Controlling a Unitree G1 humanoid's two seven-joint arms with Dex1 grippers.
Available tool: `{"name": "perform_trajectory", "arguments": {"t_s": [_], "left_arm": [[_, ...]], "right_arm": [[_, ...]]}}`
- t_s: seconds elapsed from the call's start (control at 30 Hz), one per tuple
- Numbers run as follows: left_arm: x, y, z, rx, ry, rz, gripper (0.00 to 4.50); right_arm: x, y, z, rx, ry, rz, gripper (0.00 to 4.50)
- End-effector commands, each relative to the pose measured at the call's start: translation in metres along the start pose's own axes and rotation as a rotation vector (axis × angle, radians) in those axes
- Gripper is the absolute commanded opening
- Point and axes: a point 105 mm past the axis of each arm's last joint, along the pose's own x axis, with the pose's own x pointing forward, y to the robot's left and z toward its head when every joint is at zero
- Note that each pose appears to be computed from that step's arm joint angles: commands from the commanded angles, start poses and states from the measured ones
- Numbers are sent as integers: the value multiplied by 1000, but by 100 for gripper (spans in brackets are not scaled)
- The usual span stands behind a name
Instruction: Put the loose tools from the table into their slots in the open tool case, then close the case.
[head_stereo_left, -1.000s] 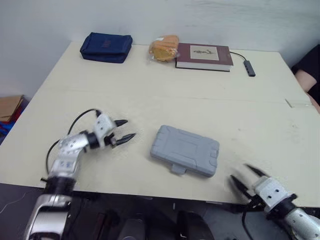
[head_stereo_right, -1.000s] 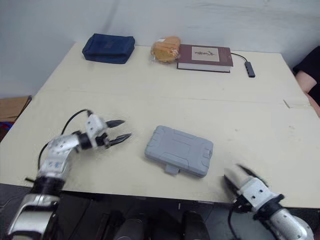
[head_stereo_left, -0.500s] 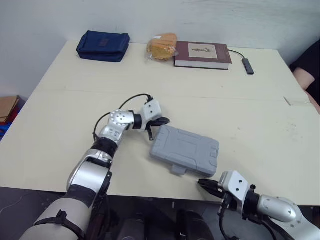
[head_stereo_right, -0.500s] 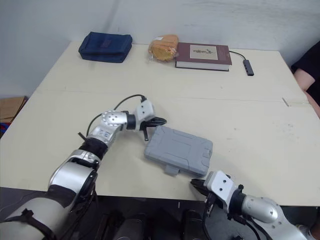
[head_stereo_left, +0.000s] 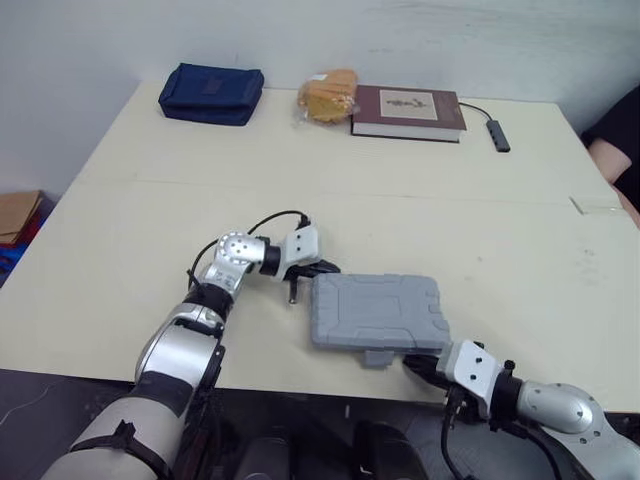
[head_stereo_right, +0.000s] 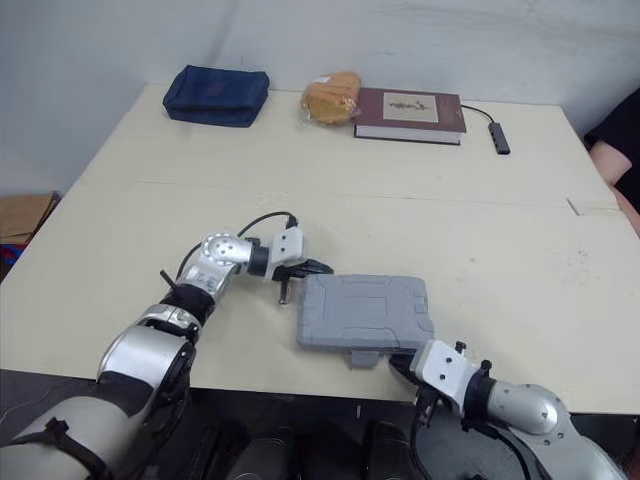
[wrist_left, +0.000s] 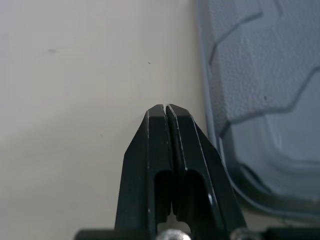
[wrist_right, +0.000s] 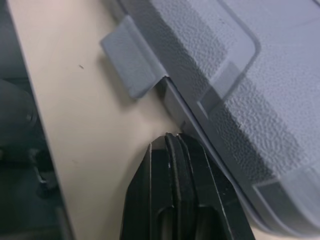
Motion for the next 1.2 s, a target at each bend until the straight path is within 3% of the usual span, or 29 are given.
{"name": "perform_trajectory", "arguments": {"t_s": [0.03,0.27,0.47,0.7,0.9,1.07,1.2], "left_arm": [[-3,-12,7,56,-52,-53,2],[-16,-42,4,5,-81,-10,2],[-20,-42,0,-76,-66,158,2],[-43,-13,16,-139,-124,262,2],[-19,-34,85,-51,-330,-45,2],[9,-51,97,64,-254,-193,2],[35,-59,87,156,-164,-241,2]], "right_arm": [[-12,-25,-48,4,194,-91,0],[3,-74,-48,-30,166,-255,0],[-2,-94,-52,23,161,-375,0],[-31,-88,-43,36,112,-453,0],[-52,-65,-12,39,1,-496,0],[-40,-31,13,97,-70,-394,0],[-28,-20,24,107,-74,-330,0]]}}
